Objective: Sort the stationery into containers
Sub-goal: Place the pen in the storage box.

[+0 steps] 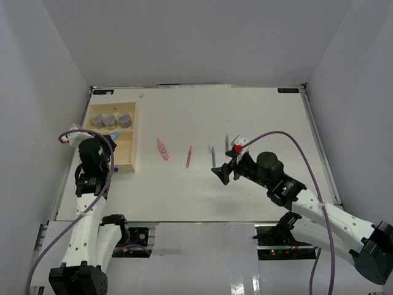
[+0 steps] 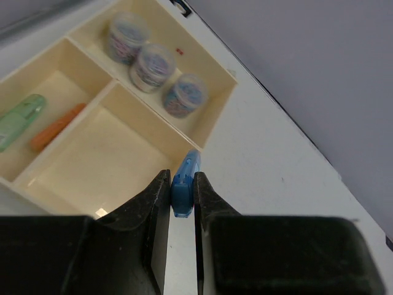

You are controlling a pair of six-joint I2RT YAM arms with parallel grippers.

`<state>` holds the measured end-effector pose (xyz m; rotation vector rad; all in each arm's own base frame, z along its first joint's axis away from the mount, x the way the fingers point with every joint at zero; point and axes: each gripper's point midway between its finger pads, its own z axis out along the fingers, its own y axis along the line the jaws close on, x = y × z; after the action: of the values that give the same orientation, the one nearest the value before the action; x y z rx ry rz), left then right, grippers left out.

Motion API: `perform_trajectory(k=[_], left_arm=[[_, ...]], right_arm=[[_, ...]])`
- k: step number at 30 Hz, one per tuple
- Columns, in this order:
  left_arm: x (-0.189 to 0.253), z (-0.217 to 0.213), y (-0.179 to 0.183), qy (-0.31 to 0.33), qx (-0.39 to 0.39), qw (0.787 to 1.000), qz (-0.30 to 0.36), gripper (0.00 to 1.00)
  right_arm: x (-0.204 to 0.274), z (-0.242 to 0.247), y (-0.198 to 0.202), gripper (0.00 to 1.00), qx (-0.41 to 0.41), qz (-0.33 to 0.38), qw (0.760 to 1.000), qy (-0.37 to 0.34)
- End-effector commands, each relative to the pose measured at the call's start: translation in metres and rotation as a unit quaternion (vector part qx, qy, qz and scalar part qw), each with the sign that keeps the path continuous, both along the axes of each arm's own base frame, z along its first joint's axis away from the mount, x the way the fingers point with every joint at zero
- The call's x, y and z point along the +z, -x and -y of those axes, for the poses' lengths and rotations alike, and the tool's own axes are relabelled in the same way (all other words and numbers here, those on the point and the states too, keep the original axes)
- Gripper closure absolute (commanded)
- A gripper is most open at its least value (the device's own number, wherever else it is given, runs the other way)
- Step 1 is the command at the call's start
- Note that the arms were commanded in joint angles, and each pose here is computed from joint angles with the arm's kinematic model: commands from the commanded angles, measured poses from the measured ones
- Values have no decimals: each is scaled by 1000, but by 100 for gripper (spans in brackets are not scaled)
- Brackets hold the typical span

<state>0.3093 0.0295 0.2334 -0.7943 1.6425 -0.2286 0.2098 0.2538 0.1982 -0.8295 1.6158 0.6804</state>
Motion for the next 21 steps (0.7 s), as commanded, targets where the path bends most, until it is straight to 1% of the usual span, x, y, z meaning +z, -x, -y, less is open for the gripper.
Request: perform_trajectory(k=[1, 4, 9, 13, 17, 18, 21], left_arm=[[10, -47, 4, -13, 114, 993, 39, 97], [0, -62, -2, -7, 129, 991, 27, 96], [-10, -88, -14, 9, 147, 989, 30, 95], [-24, -109, -17, 20, 169, 985, 10, 95], [-28, -123, -21, 11, 170, 985, 11, 94], [-39, -126, -24, 16, 168, 986, -4, 94], [-49, -134, -29, 31, 162, 986, -16, 94]], right_arm=[[20, -6, 7, 10, 14, 4, 999, -47], [23, -4, 12, 10, 18, 7, 998, -56], [28, -2, 17, 10, 24, 9, 997, -67], [30, -3, 20, 10, 33, 10, 997, -71], [30, -3, 21, 10, 35, 12, 997, -72], [31, -3, 22, 10, 35, 13, 997, -73], [31, -3, 22, 10, 35, 12, 997, -72]])
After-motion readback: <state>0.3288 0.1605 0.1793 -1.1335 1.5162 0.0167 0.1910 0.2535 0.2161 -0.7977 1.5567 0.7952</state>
